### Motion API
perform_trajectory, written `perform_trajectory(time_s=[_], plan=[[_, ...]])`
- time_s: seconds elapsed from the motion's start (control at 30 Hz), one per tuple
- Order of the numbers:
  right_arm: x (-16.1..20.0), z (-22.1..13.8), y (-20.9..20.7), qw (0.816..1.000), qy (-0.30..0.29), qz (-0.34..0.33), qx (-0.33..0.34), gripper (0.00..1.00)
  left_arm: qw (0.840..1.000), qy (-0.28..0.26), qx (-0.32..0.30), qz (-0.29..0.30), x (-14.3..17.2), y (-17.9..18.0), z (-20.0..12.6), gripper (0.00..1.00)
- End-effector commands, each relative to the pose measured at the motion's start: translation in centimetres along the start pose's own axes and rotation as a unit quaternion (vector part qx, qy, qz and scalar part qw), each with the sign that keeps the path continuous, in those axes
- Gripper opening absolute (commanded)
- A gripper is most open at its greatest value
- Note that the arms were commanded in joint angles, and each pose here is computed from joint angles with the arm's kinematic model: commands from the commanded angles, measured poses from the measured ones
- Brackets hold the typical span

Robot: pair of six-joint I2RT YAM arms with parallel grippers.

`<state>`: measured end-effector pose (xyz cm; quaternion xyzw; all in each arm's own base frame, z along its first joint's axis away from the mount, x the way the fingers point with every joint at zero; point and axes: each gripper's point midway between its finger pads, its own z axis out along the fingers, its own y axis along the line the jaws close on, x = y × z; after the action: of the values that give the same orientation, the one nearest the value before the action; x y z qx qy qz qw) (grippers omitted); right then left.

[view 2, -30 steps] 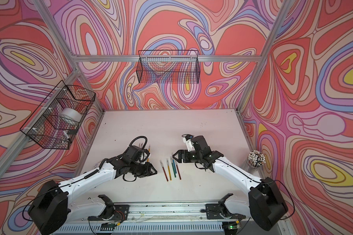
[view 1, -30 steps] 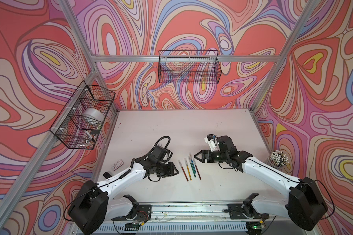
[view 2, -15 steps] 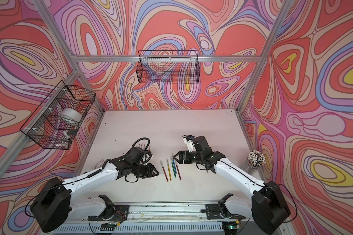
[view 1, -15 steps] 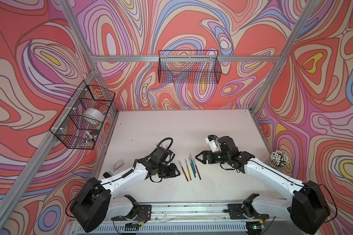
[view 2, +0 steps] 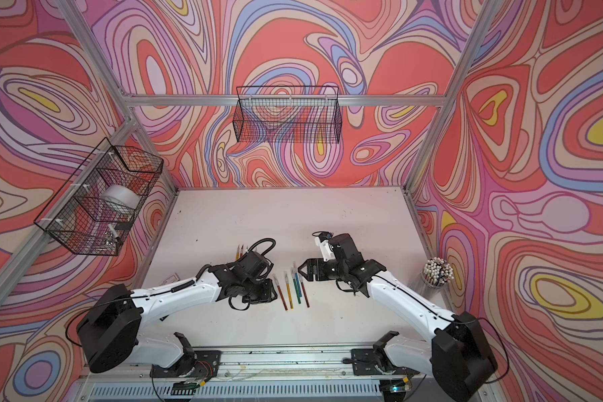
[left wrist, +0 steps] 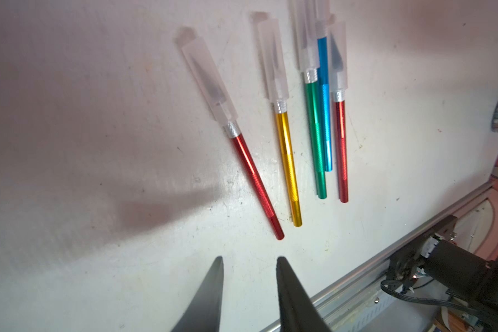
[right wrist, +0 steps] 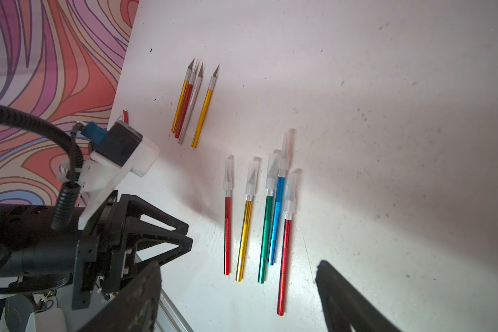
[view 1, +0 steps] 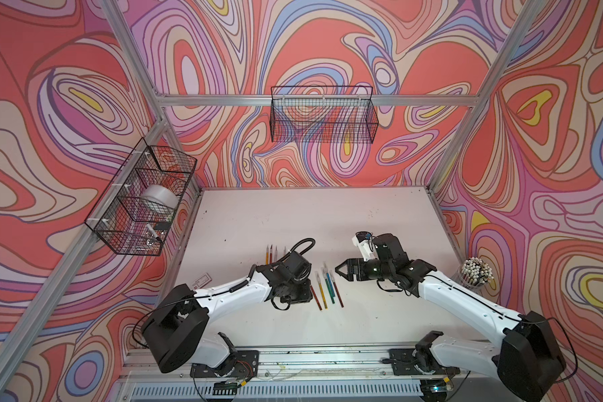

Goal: Remove protective caps from carving knives
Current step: Pick up the carving knife from the center of the board.

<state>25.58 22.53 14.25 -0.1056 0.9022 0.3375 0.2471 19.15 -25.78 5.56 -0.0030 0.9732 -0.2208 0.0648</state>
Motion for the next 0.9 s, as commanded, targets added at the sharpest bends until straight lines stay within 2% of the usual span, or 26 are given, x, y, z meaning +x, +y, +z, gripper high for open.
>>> perform_trajectory(time_s=[0.0,0.5,0.87], plan=[[0.1,-0.4,0.1,1.000,-0.004,-0.008,0.004,0.86,0.999,-0.009,-0.047,-0.024,-0.2,0.7,0.1,0.34],[0.3,-0.9,0.0,1.000,-0.004,-0.009,0.011,0.86,0.993,-0.006,-0.119,-0.007,-0.5,0.0,1.8,0.34],[0.3,-1.2,-0.4,1.000,-0.005,-0.012,0.026,0.86,0.991,0.009,-0.133,0.007,-0.4,-0.5,3.4,0.32]])
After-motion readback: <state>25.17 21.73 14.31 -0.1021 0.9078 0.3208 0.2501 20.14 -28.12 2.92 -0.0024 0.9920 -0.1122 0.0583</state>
